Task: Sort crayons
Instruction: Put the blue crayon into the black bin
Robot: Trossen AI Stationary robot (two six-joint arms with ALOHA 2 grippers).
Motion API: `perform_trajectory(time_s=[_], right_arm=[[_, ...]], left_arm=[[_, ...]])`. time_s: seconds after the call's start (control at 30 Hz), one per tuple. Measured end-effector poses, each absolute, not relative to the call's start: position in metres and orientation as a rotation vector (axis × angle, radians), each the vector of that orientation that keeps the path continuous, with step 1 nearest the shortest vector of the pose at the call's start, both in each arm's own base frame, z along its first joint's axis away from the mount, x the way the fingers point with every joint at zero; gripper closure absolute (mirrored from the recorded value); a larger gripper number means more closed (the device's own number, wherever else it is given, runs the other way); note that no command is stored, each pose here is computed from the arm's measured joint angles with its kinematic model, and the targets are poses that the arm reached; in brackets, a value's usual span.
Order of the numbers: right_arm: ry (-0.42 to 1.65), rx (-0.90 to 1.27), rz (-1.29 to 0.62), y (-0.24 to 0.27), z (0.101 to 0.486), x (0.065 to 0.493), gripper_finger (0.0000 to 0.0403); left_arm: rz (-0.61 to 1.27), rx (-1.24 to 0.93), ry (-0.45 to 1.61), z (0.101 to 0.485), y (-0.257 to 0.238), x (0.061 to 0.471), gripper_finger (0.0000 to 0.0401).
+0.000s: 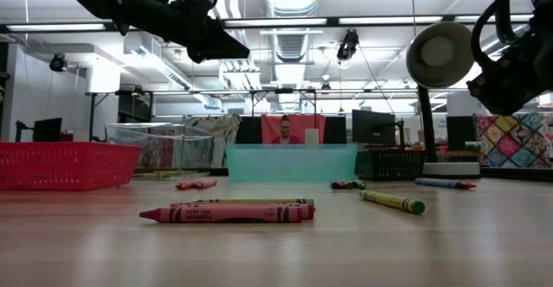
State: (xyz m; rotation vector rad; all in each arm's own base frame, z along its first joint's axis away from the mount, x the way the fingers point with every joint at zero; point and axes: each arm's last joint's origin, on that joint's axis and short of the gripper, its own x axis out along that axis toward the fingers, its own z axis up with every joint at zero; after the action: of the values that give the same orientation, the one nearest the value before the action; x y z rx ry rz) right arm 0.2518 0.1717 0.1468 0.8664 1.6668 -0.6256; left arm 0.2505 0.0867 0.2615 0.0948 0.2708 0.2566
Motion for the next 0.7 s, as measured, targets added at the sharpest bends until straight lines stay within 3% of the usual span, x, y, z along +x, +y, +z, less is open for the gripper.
perform_trajectory(time_s=[0.7], right_arm=[[1.659,0.868,-0.593,0.169,0.134,0.247,0.0325]], left_arm=[[0.257,0.095,0.269,0.262,0.087,0.251,0.0346]])
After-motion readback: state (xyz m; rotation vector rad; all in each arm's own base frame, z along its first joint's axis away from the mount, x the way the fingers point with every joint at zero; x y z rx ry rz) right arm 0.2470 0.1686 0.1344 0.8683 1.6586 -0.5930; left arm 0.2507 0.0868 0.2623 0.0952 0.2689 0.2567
